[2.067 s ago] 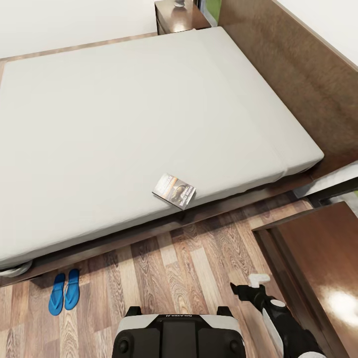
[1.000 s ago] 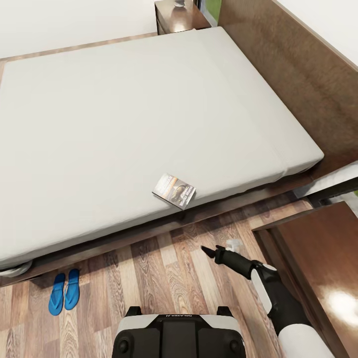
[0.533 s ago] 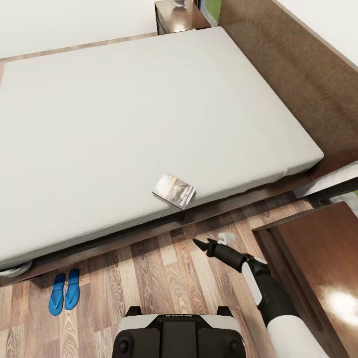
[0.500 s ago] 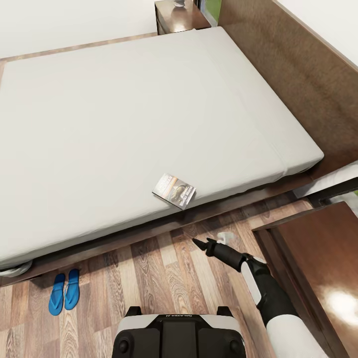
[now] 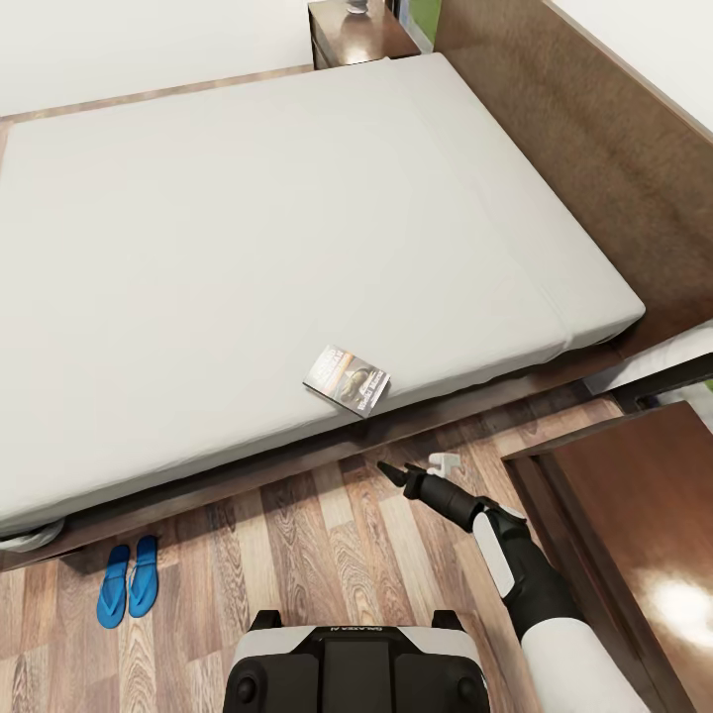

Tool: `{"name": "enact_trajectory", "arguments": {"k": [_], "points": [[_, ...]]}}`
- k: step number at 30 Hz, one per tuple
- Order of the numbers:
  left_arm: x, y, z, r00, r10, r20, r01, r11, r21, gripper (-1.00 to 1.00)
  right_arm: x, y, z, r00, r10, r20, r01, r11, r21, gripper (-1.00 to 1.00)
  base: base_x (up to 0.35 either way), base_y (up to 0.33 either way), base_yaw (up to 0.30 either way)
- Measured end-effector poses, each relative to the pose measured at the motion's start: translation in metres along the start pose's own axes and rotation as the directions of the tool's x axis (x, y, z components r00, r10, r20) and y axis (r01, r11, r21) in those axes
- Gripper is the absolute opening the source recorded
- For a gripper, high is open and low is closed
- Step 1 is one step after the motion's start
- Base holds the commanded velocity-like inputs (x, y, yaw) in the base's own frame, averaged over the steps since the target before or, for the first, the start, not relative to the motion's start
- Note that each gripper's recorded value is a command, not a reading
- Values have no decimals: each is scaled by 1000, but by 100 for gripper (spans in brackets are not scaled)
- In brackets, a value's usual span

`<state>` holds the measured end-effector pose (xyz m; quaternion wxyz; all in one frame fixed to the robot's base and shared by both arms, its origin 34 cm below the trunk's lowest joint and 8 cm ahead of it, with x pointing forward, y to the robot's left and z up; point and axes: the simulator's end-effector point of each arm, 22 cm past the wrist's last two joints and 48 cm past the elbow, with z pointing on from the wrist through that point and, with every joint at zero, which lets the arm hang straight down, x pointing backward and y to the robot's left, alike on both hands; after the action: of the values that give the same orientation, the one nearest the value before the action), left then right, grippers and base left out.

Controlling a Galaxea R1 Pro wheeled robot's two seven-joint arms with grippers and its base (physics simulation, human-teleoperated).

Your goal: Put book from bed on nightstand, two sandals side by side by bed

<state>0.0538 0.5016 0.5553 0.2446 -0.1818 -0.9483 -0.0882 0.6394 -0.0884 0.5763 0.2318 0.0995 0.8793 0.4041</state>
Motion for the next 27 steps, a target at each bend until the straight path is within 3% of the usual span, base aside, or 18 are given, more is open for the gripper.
{"name": "enact_trajectory", "arguments": {"k": [11, 21, 27], "points": [[6, -4, 0, 1000, -3, -14, 3, 1000, 1, 100, -2, 2, -1, 1000, 9, 6, -8, 1000, -13, 100, 0, 0, 0], [12, -2, 0, 1000, -3, -25, 3, 1000, -3, 100, -3, 21, -3, 1000, 14, 8, -13, 994, -104, 100, 0, 0, 0], [12, -3, 0, 1000, -3, -26, 3, 1000, -2, 100, -6, 40, -10, 1000, 15, 11, -12, 978, -209, 100, 0, 0, 0]]}}
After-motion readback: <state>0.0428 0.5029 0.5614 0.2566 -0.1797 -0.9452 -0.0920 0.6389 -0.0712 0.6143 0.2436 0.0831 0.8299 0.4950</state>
